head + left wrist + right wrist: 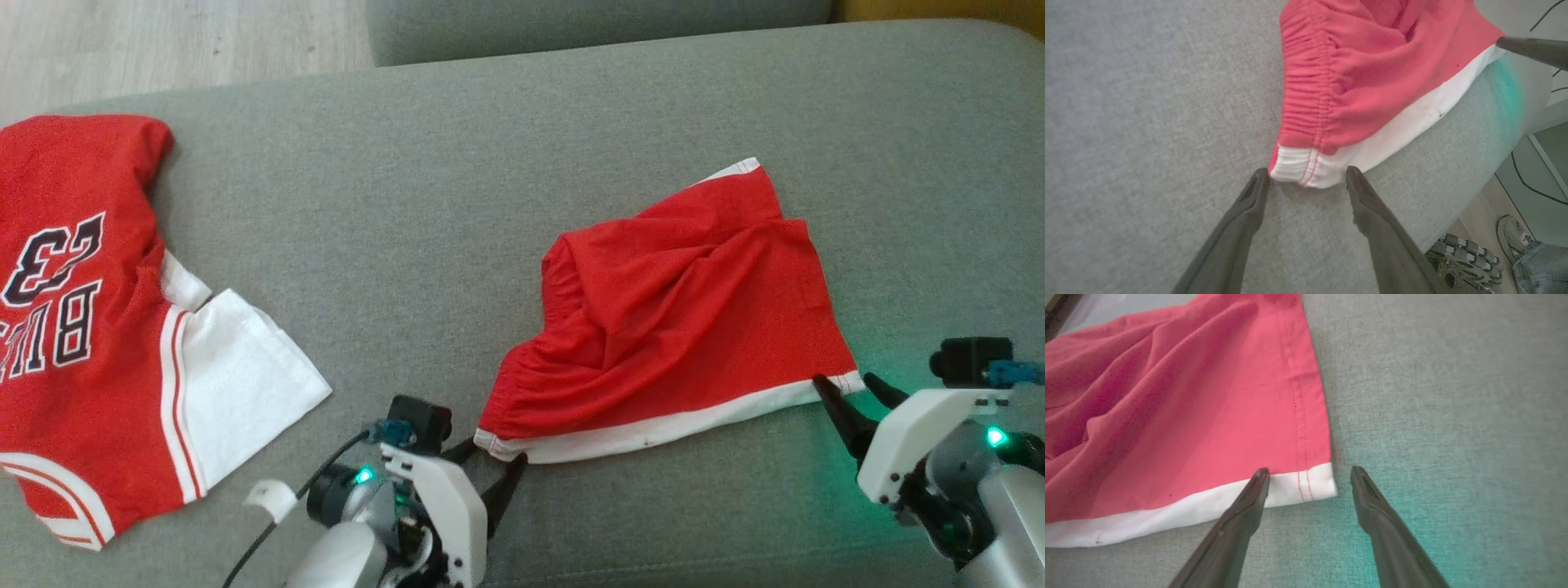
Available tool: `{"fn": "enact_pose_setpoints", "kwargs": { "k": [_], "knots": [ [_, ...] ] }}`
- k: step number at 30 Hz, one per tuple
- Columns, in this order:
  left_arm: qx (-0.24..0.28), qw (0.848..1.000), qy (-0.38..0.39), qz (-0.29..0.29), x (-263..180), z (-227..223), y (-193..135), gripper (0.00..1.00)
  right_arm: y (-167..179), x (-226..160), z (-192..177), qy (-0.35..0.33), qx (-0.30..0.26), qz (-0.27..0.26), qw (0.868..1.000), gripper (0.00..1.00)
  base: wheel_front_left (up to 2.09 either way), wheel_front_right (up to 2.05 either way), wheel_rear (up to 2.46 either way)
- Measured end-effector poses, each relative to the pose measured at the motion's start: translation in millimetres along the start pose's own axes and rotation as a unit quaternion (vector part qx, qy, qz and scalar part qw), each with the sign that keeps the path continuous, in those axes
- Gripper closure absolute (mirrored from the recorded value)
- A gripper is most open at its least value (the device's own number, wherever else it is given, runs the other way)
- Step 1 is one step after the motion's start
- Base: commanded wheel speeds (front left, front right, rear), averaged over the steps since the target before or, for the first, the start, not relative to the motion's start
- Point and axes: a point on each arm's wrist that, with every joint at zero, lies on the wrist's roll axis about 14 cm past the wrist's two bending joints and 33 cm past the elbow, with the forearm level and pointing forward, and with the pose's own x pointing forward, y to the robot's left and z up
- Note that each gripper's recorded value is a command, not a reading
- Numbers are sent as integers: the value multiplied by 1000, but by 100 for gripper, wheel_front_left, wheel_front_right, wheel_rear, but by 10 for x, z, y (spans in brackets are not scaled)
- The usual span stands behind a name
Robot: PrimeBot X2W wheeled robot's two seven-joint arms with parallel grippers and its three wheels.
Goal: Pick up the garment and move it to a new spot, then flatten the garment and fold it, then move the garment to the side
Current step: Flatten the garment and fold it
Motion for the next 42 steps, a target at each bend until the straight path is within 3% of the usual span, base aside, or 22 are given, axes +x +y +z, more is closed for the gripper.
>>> {"fn": "enact_pose_setpoints", "kwargs": {
  "k": [10, 11, 12, 13, 14, 15, 16, 24, 29, 32, 37, 42],
  "knots": [
    [12, 1000, -22, -1, 81, 125, 41, 0, 76, 67, -144, 17, 5, 15, 1000, 2, 0, 0, 0],
    [12, 1000, -22, -1, 83, 123, 41, 13, 82, 73, -145, 16, 6, 16, 1000, 10, 0, 0, 0],
    [12, 1000, -21, -1, 84, 121, 39, 53, 90, 79, -139, 16, 6, 18, 1000, 29, 0, 0, 0],
    [13, 1000, -22, -2, 84, 122, 37, 87, 99, 87, -121, 13, 4, 19, 1000, 53, 0, 0, 0],
    [13, 1000, -23, -2, 84, 124, 36, 87, 113, 93, -101, 10, 4, 22, 1000, 53, 0, 0, 0],
    [13, 1000, -23, -2, 85, 121, 35, 100, 121, 98, -88, 7, 3, 23, 1000, 77, 0, 0, 0],
    [14, 1000, -23, -3, 85, 118, 29, 100, 123, 102, -71, 2, 3, 23, 1000, 100, 0, 0, 0],
    [23, 998, -63, -5, 28, 306, -10, 100, 179, 45, 159, -64, 8, 34, 997, 100, 0, 0, 0],
    [21, 994, -102, -21, -17, 573, -107, 100, 429, -57, 563, -139, 40, 82, 986, 100, 0, 0, 0],
    [60, 992, -106, -15, 15, 812, -10, 100, 515, -103, 824, -170, 50, 108, 978, 100, 0, 0, 0],
    [116, 982, -150, 1, 181, 1716, 201, 100, 472, -14, 1519, -204, -15, 114, 972, 100, 0, 0, 0],
    [122, 979, -164, 22, 462, 2525, 488, 100, 608, 168, 2477, -256, -71, 130, 955, 100, 0, 0, 0]
  ]
}}
